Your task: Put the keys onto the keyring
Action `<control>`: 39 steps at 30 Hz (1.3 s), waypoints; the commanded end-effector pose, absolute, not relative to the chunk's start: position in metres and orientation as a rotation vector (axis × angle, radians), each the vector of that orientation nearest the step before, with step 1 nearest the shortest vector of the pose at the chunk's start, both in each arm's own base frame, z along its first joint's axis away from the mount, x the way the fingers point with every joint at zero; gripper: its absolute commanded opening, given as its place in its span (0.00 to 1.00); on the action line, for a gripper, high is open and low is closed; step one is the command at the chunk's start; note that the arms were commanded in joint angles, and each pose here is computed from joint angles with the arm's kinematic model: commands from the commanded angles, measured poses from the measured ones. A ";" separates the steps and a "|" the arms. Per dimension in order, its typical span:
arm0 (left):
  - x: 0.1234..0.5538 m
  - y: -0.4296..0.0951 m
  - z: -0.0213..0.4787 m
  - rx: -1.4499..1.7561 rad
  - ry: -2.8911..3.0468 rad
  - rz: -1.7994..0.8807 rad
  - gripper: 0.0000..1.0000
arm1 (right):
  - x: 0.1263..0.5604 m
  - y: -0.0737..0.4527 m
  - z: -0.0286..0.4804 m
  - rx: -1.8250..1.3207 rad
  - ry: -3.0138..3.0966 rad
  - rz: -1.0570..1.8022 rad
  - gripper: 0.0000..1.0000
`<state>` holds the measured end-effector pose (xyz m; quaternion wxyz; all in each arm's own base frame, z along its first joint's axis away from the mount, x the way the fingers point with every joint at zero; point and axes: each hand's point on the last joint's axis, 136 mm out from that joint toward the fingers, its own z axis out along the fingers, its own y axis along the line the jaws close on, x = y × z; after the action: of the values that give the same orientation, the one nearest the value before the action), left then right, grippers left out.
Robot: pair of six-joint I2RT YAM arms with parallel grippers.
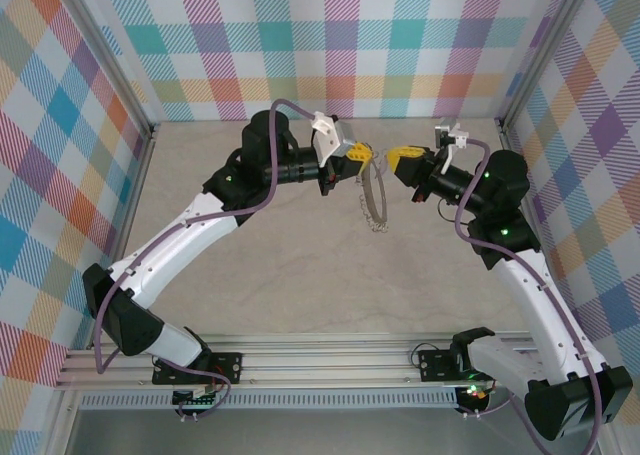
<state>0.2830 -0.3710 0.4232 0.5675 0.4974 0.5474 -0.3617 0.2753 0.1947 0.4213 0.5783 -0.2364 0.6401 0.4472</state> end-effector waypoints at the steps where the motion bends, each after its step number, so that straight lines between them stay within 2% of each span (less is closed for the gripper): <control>1: 0.273 -0.377 0.443 1.189 1.209 -0.860 0.00 | 0.265 0.195 0.445 -0.587 1.408 1.061 0.00; 19: 0.278 -0.383 0.444 1.168 1.219 -0.861 0.00 | 0.258 0.201 0.442 -0.621 1.414 1.113 0.00; 39: 0.273 -0.384 0.450 1.167 1.198 -0.865 0.00 | 0.271 0.204 0.427 -0.599 1.463 1.112 0.00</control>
<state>0.2856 -0.3826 0.4154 0.5592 0.5002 0.5526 -0.3629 0.2726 0.2021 0.4214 0.5595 -0.2462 0.6335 0.4744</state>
